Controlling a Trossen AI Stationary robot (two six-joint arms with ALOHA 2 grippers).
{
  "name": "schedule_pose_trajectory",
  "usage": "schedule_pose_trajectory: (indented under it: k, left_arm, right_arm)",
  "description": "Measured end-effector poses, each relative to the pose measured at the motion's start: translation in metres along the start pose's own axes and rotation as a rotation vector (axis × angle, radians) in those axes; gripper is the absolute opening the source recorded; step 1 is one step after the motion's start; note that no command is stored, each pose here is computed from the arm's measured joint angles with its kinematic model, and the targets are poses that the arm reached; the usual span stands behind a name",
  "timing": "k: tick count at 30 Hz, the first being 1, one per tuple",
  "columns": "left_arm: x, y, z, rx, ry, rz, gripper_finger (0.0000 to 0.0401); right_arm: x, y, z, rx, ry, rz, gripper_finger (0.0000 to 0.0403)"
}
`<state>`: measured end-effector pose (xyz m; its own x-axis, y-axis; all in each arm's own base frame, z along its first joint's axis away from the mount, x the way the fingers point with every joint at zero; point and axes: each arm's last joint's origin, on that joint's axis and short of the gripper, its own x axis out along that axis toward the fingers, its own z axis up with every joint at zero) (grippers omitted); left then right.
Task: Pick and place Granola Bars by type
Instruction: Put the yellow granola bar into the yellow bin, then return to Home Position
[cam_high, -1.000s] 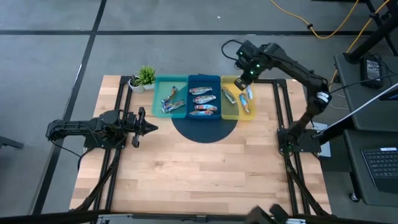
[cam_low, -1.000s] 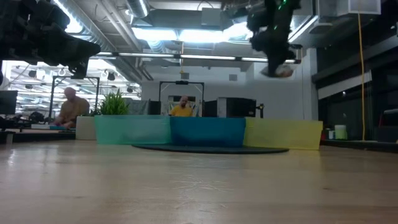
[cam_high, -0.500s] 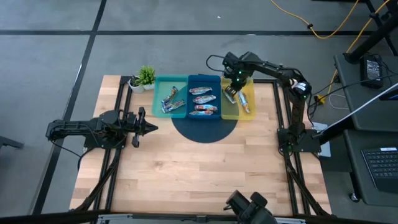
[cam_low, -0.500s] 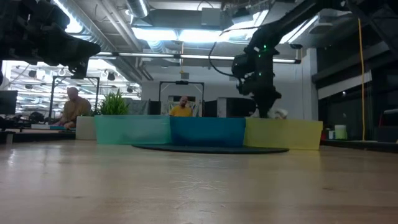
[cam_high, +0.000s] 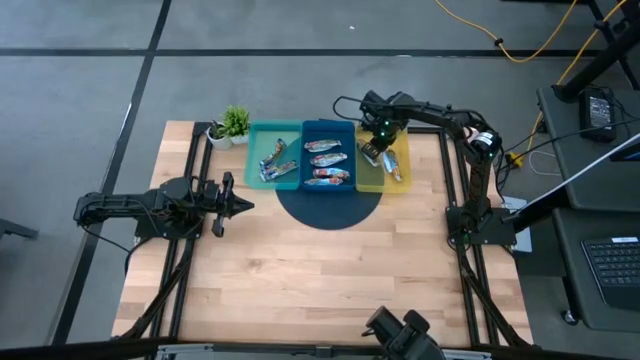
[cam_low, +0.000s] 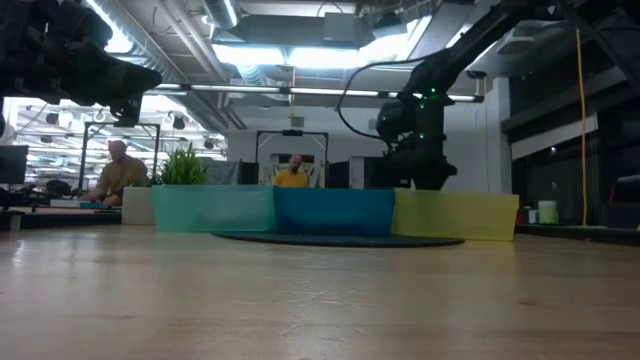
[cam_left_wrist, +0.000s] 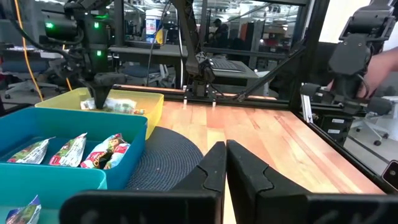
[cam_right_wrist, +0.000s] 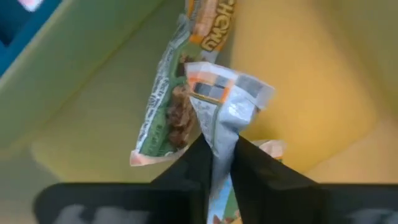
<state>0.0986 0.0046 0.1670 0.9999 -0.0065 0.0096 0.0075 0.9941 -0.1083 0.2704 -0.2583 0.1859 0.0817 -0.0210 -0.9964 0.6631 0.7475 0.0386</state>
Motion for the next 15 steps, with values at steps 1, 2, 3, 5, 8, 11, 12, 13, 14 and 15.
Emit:
schedule_pose_trajectory:
  k: [1,2,3,5,8,11,12,13,14,15]
  left_arm:
    - [0.0,0.0,0.0,0.0,0.0,0.0,0.0007]
    - [0.0,0.0,0.0,0.0,0.0,0.0,0.0007]
    - [0.0,0.0,0.0,0.0,0.0,0.0,0.0008]
    - [0.0,0.0,0.0,0.0,0.0,0.0,0.0008]
    - [0.0,0.0,0.0,0.0,0.001,0.0,0.0006]
    - [0.0,0.0,0.0,0.0,0.001,0.0,0.0004]
    - [0.0,0.0,0.0,0.0,0.0,0.0,0.0004]
    - [0.0,0.0,0.0,0.0,0.0,0.0,0.0004]
    - [0.0,0.0,0.0,0.0,0.0,0.0,0.0005]
    - [0.0,0.0,0.0,0.0,0.0,0.0,0.0006]
  right_arm:
    - [0.0,0.0,0.0,0.001,0.0,-0.003,0.0059]
    - [0.0,0.0,0.0,0.002,0.002,-0.003,0.0071]
    - [-0.002,0.0,0.0,0.003,0.004,-0.003,0.0084]
    - [-0.007,0.0,0.002,0.015,-0.005,-0.004,0.0113]
    - [-0.023,0.003,0.001,0.034,-0.029,-0.007,0.0155]
    - [-0.051,0.011,-0.002,0.031,-0.127,-0.034,0.0181]
    - [-0.064,0.016,-0.004,0.018,-0.177,-0.047,0.0184]
    - [-0.078,0.022,-0.006,0.002,-0.237,-0.049,0.0185]
    - [-0.092,0.029,-0.01,-0.017,-0.303,-0.043,0.0184]
    - [-0.107,0.037,-0.014,-0.039,-0.37,-0.03,0.018]
